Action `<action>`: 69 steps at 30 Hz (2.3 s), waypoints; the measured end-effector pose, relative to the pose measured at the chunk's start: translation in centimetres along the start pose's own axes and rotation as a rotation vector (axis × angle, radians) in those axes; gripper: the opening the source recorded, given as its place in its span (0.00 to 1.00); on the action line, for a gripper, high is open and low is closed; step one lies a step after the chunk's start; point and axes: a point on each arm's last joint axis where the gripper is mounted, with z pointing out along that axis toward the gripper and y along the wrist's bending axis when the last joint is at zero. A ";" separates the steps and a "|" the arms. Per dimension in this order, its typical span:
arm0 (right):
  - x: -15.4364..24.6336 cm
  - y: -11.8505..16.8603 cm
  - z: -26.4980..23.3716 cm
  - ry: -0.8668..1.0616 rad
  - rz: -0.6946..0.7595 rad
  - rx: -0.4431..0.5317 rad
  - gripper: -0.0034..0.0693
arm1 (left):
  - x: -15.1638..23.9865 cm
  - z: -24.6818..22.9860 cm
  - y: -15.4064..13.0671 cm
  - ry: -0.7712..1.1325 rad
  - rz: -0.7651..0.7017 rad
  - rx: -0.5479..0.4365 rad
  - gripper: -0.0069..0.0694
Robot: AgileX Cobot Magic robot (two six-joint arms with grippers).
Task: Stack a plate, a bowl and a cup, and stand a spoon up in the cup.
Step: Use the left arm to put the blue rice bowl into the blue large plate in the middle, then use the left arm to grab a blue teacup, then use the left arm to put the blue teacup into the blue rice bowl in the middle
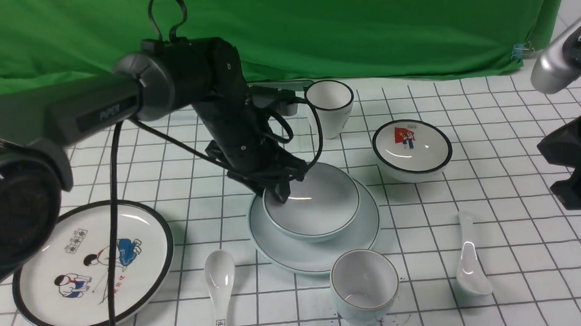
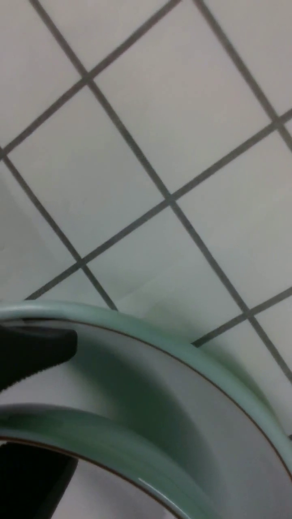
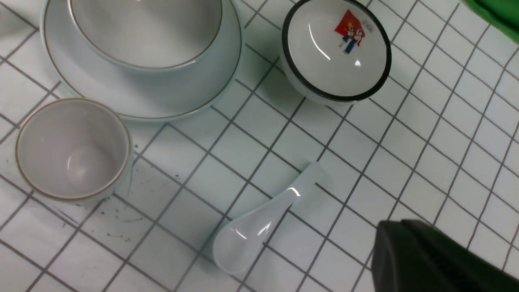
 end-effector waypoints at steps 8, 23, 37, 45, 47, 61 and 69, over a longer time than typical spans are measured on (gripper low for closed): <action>0.2 -0.1 -0.1 0.019 -0.012 0.009 0.08 | -2.1 -9.8 -2.2 -0.161 0.057 -0.044 0.80; 2.5 -1.4 -4.3 0.048 0.062 0.190 0.09 | 2.7 -6.6 -14.9 0.021 0.339 -0.018 0.78; 2.5 -1.4 -4.4 0.038 0.064 0.194 0.10 | 5.3 -1.7 -14.9 0.109 0.309 -0.010 0.74; 2.4 -1.4 -4.4 0.036 0.064 0.194 0.11 | 5.4 -0.5 -14.8 0.126 0.292 0.004 0.31; 2.4 -1.4 -4.4 0.031 0.064 0.195 0.11 | 5.4 -0.8 -14.9 0.119 0.294 0.010 0.15; 2.2 -1.4 -4.3 0.017 0.071 0.196 0.12 | 1.3 -11.4 -10.1 -0.146 0.211 -0.035 0.09; 1.4 -1.4 -1.0 0.116 0.062 0.162 0.12 | 0.4 -6.9 -4.8 -0.076 0.132 -0.088 0.09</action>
